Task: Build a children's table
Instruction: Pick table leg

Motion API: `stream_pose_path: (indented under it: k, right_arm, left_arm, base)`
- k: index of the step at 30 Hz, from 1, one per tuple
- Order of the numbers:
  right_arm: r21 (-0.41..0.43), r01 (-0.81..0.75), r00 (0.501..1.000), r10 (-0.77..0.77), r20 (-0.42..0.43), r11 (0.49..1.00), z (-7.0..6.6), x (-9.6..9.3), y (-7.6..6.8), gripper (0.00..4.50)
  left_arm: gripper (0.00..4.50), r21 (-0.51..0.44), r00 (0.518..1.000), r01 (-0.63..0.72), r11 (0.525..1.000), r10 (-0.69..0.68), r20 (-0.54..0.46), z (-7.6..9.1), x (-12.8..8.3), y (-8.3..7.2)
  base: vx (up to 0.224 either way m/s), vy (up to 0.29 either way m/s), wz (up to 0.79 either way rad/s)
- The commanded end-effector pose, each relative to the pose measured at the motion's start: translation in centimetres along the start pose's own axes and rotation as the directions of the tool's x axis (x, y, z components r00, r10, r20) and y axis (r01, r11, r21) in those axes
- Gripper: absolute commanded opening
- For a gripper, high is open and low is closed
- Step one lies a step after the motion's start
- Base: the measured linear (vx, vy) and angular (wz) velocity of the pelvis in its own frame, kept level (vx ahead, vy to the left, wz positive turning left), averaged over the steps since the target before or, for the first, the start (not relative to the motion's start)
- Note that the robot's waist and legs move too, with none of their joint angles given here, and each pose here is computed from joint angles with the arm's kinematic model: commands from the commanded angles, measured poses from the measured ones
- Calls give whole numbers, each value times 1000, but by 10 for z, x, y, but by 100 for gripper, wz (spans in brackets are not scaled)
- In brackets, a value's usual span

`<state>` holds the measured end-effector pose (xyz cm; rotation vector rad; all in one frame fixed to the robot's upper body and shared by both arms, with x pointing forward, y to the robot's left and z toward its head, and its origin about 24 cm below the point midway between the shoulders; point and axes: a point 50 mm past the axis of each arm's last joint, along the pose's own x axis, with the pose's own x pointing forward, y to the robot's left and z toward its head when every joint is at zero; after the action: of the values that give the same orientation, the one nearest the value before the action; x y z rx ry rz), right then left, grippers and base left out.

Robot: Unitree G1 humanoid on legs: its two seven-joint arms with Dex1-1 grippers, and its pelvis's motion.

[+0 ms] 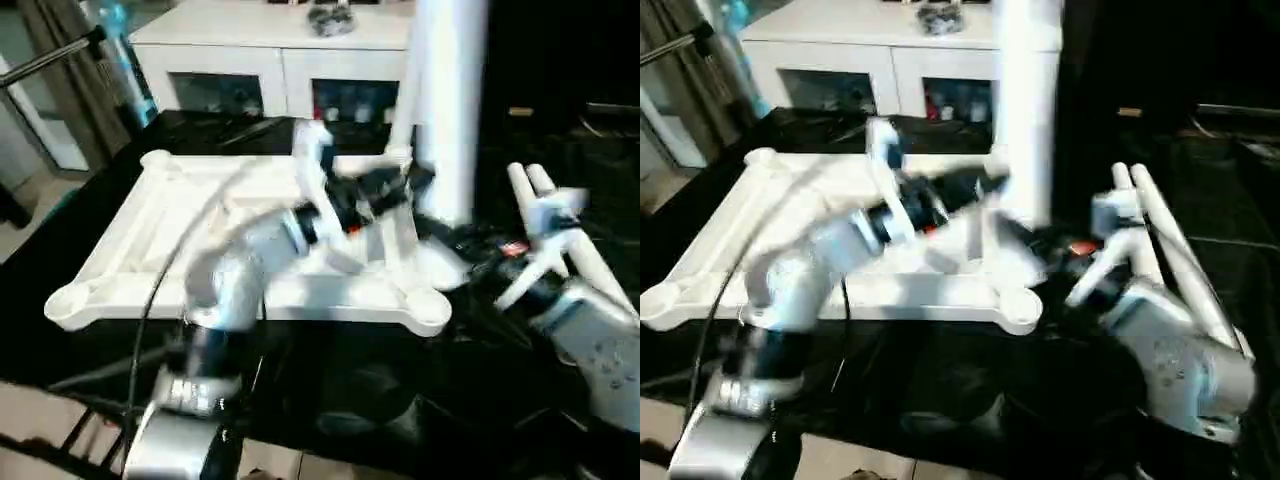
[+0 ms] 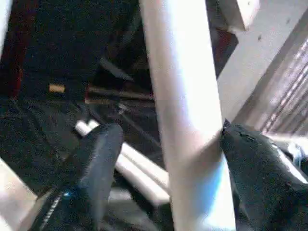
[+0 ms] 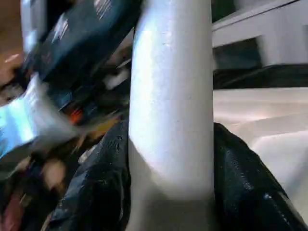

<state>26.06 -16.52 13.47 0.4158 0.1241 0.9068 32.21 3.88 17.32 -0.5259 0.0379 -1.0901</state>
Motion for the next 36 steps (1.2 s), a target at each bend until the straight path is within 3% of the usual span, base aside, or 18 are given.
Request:
stream_pose_path:
  k: [1,5,8,14,17,24,30,36]
  right_arm:
    - [-18,-62,998,62,-12,998,0,3,9,194]
    - [-35,-111,991,108,-74,993,-10,7,14,194]
    - [-49,-119,989,114,-96,992,-12,8,13,194]
    - [-73,-103,990,95,-109,992,-12,10,11,194]
    - [-157,-7,993,-12,-121,988,-16,21,9,194]
    - [-218,70,989,-96,-110,973,-20,35,9,194]
    - [-233,63,990,-90,-110,970,-23,41,15,194]
    - [-269,111,986,-140,-92,957,-21,49,13,194]
  left_arm:
    - [413,-17,1000,-13,1000,12,-13,-1,0,1]
    - [448,-44,1000,23,999,-23,3,0,3,-5]
    - [450,-64,999,35,997,-35,5,2,4,-8]
    - [404,-43,999,-40,998,39,-23,2,3,-3]
    - [377,-28,963,-267,963,266,-45,3,5,12]
    - [323,-36,886,-462,886,463,9,8,6,24]
    - [266,-59,889,-456,888,458,6,8,9,21]
    - [228,-5,943,-332,943,332,-17,6,13,9]
  base:
    - [0,0,0]
    - [0,0,0]
    - [0,0,0]
    - [0,0,0]
    - [0,0,0]
    - [0,0,0]
    - [0,0,0]
    - [0,0,0]
